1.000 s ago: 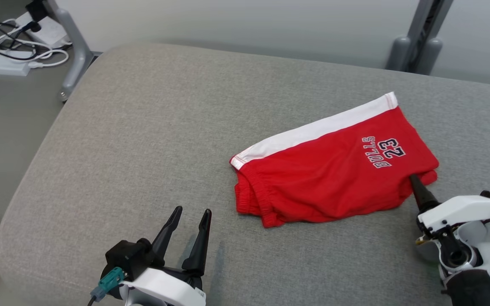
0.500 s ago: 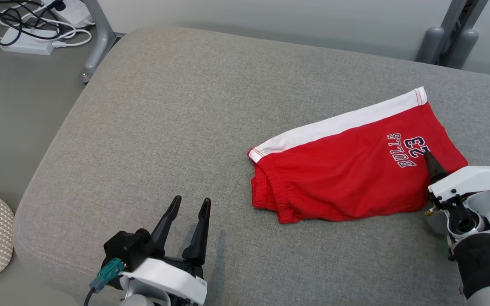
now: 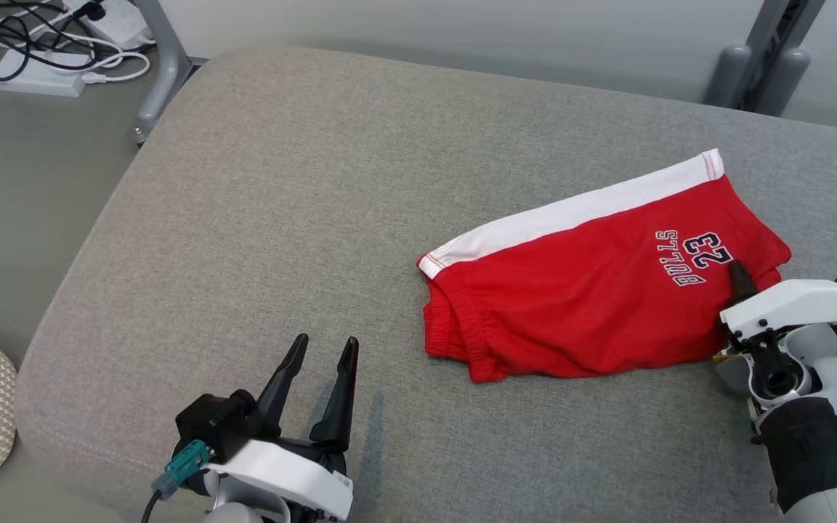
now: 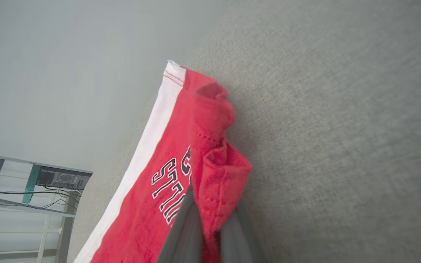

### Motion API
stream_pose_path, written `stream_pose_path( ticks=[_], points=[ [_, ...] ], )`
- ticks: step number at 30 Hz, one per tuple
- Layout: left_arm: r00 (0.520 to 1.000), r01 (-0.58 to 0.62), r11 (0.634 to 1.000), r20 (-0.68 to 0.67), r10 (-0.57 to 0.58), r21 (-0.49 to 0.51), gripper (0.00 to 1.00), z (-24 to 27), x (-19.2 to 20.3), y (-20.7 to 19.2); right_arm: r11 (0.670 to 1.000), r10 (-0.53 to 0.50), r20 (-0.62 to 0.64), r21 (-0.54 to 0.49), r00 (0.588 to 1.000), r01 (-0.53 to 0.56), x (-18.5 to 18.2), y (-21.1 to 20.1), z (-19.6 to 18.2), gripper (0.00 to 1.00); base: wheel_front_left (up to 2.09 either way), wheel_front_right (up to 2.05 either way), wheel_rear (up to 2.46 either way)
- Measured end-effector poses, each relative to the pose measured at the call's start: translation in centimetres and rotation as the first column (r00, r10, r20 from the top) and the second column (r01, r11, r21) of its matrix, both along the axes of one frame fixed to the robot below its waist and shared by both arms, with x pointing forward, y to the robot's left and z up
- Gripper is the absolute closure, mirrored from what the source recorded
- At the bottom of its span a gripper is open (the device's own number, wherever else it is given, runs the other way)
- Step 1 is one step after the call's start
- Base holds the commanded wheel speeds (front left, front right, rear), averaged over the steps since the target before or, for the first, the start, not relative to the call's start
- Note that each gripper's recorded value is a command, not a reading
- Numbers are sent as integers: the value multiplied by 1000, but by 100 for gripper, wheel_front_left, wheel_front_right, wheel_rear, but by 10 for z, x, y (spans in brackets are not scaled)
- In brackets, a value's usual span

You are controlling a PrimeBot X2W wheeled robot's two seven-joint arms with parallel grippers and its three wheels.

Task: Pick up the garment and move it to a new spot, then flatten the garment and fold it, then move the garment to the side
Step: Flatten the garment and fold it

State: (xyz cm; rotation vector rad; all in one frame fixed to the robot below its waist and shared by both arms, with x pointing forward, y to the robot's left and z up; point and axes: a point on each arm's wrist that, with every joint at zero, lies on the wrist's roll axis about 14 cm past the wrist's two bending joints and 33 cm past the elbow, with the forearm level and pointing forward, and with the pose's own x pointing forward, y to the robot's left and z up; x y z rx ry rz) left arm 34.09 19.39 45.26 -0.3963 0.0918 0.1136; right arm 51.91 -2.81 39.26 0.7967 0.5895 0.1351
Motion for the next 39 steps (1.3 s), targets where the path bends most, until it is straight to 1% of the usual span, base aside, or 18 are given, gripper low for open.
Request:
stream_pose_path(
  ticks=[4, 7, 13, 15, 18, 20, 23, 26, 32, 35, 39],
  points=[
    [1000, 5, 1000, 2, -5, -9, 0, 0, 2, -2, 999, -37, 38, 21, 999, 36, -1, -8, 9, 100, 0, 0, 0],
    [1000, 19, 1000, 8, -19, -12, 0, 1, 4, -6, 996, -85, 72, 33, 994, 83, -3, -20, 15, 100, 0, 0, 0],
    [999, 45, 999, 22, -45, -12, 0, 4, 7, -13, 979, -202, 104, 32, 974, 199, -17, -54, 14, 100, 0, 0, 0],
    [998, 51, 999, 23, -51, -14, 0, 4, 5, -15, 976, -217, 110, 36, 970, 215, -22, -59, 16, 100, 0, 0, 0],
    [998, 61, 998, 28, -61, -17, 0, 5, 3, -19, 957, -289, 116, 56, 950, 285, -32, -74, 17, 100, 0, 0, 0],
    [997, 70, 997, 36, -70, -20, 0, 7, 2, -22, 939, -345, 95, 44, 934, 342, -44, -90, 7, 100, 0, 0, 0],
    [996, 82, 996, 39, -81, -24, 0, 7, -1, -26, 923, -385, 75, 24, 920, 384, -57, -104, -1, 100, 0, 0, 0],
    [995, 84, 996, 48, -82, -42, 0, 9, -1, -27, 923, -384, 67, 1, 921, 385, -65, -107, -4, 100, 0, 0, 0],
    [993, 106, 994, 56, -104, -41, 0, 11, -2, -33, 924, -380, 50, -24, 924, 382, -75, -110, -9, 100, 0, 0, 0],
    [993, 101, 994, 69, -98, -41, 0, 15, -2, -32, 927, -374, 95, -7, 923, 376, -65, -107, 5, 100, 0, 0, 0],
    [993, 86, 996, 86, -82, -40, 0, 20, -5, -27, 942, -332, 179, 22, 926, 334, -50, -93, 32, 100, 0, 0, 0]
  ],
)
